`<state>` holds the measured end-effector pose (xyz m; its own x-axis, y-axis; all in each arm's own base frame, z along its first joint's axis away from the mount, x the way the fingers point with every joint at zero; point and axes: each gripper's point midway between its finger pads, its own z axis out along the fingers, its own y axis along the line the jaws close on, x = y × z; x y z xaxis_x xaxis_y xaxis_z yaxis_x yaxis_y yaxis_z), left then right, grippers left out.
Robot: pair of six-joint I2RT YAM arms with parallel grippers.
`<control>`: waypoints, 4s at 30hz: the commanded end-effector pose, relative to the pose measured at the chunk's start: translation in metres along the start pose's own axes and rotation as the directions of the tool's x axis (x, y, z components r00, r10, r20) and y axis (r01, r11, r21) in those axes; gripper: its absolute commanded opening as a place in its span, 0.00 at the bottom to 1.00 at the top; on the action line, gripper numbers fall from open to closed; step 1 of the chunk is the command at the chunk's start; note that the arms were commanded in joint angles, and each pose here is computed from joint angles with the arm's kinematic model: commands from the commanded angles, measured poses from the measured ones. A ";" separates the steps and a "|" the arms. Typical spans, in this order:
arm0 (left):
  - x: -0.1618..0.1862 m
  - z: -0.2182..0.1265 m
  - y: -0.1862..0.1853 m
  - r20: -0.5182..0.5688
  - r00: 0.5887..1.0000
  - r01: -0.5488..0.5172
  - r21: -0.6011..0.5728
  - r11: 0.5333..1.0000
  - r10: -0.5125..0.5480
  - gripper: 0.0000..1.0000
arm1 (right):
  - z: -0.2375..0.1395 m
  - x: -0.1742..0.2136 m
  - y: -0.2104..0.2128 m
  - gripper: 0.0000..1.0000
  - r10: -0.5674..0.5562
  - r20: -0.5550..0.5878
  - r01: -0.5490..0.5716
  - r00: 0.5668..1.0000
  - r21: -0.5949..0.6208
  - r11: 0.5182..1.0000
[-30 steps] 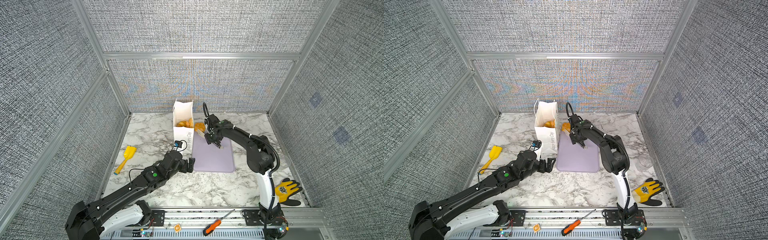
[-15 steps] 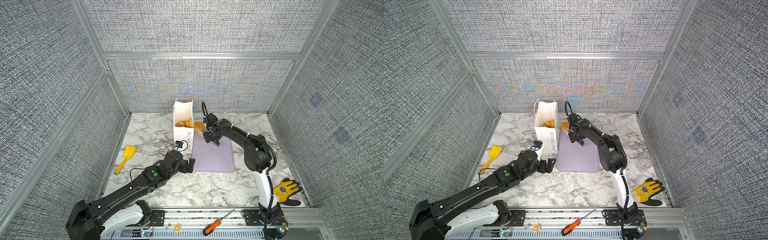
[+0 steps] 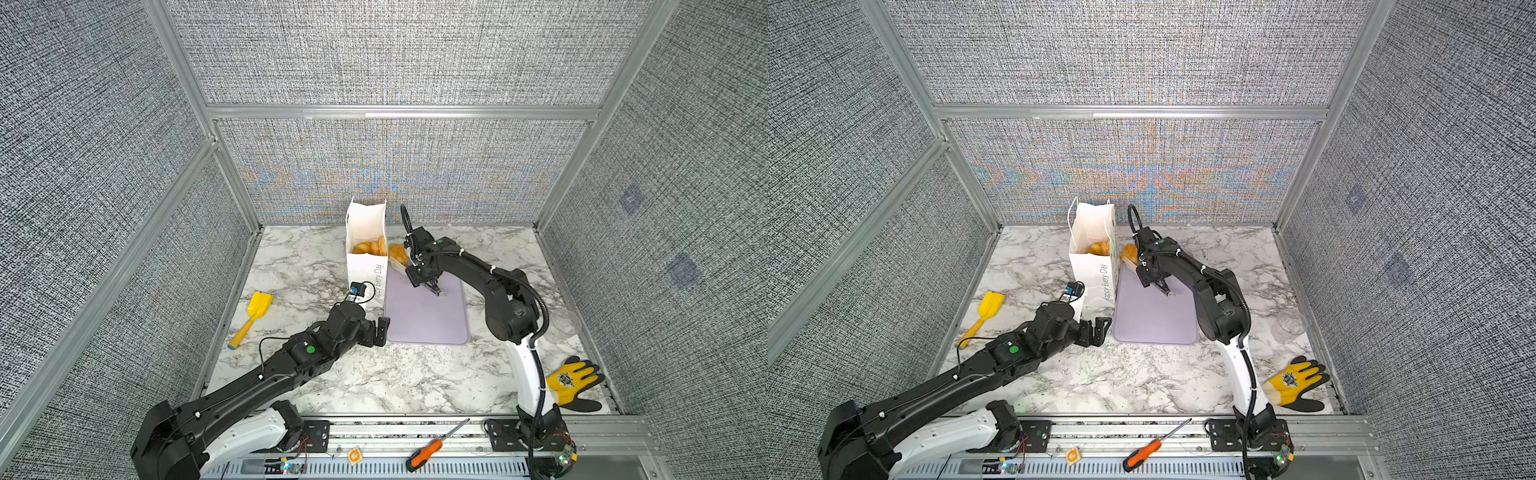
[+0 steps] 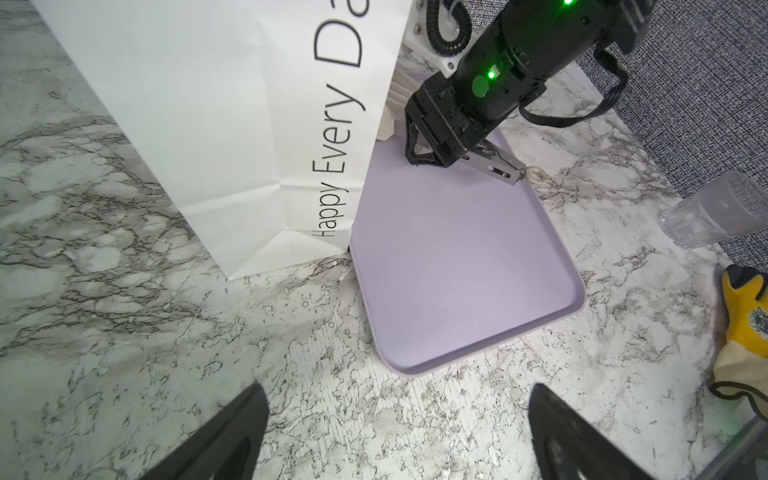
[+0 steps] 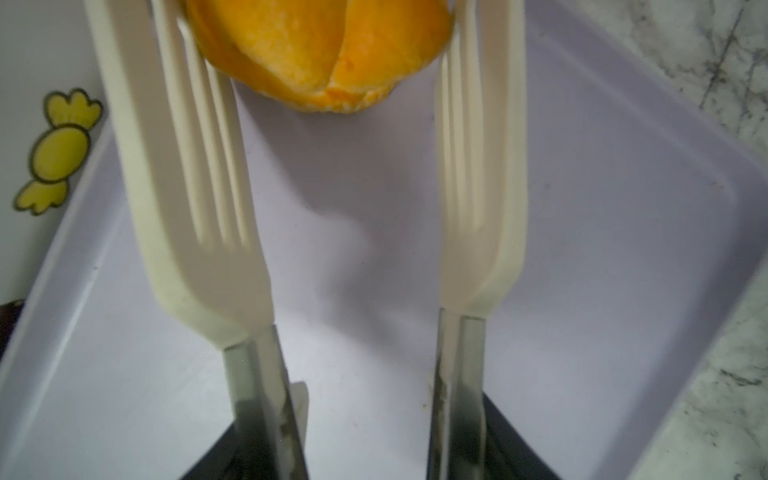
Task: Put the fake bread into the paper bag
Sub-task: 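Lower the open tongs around the yellow puff bun on the tray, then pinch the yellow puff bun with the tongs and lift it off the tray, then carry the yellow puff bun over the bag opening with the right gripper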
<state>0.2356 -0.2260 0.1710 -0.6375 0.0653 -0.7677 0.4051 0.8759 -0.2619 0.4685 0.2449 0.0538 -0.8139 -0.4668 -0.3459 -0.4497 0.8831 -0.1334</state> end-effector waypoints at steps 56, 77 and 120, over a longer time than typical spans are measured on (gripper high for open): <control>-0.046 -0.042 -0.005 0.115 0.982 -0.150 -0.010 0.989 0.150 0.99 | -0.153 0.108 0.030 0.36 0.195 0.164 -0.148 0.967 -0.258 0.955; -0.089 -0.071 -0.013 0.146 0.960 -0.240 -0.008 0.971 0.239 0.99 | -0.243 0.110 0.034 0.36 0.268 0.323 -0.153 0.908 -0.339 0.928; -0.116 -0.107 0.060 0.200 0.971 -0.103 -0.142 0.984 0.131 0.99 | -0.344 0.009 0.134 0.36 0.137 0.576 0.127 0.806 -0.394 0.910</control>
<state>0.2641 -0.1283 0.3048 -0.4406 0.0921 -0.8930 0.3640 0.9276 -0.0839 0.2638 0.3363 0.3388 -0.5429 -0.2607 -0.7983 -0.6574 0.7235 0.2108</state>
